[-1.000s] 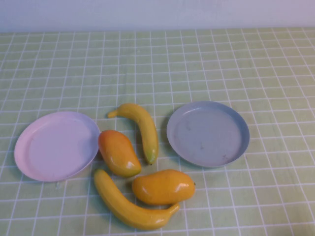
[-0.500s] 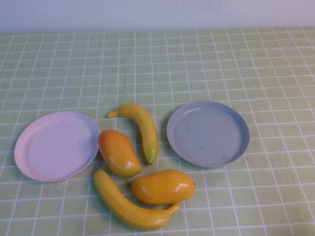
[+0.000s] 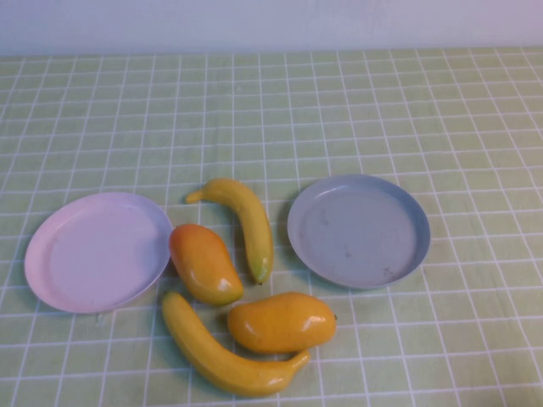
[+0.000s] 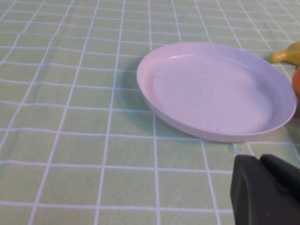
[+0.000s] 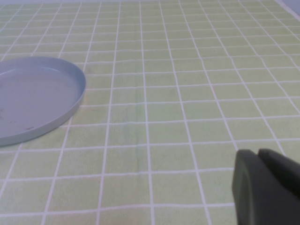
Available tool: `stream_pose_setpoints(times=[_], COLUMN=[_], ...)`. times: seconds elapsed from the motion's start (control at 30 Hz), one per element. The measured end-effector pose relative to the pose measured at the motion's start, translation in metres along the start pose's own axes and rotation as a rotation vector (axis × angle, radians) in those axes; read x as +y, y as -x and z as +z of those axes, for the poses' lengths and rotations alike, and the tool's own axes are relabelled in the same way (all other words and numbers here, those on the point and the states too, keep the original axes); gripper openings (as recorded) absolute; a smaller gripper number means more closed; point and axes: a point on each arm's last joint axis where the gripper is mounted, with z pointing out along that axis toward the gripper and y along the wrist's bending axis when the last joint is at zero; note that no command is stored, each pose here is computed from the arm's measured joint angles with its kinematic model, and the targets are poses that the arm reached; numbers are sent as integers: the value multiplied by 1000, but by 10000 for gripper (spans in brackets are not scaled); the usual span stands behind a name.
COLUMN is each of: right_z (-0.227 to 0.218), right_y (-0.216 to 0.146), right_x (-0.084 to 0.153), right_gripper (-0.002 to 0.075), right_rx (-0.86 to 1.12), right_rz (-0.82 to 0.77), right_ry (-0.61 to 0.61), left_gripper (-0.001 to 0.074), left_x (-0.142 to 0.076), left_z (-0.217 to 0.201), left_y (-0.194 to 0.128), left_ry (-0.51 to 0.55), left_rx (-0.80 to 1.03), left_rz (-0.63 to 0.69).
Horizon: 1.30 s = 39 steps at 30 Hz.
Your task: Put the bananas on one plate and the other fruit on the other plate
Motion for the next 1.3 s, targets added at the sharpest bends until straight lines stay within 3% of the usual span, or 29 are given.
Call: stream_pose_setpoints(times=[0.4, 0.67, 0.93, 1.13, 1.3], right_z=[0, 0, 0, 0, 0], right_y=[0, 0, 0, 0, 0], right_x=[0, 0, 0, 0, 0], right_gripper=[-15, -16, -15, -15, -15], right_rx=[0, 0, 0, 0, 0], right_rz=[0, 0, 0, 0, 0], right_ry=[0, 0, 0, 0, 0], left_gripper=[-4, -4, -4, -4, -4], left_x=[0, -4, -2, -9, -19], left_z=[0, -2, -6, -7, -10], left_y=[1, 20, 33, 34, 66], left_ry=[-2, -67, -82, -122, -122], left_rx=[-8, -213, -367, -166, 68], left_rz=[-4, -197, -298, -487, -461])
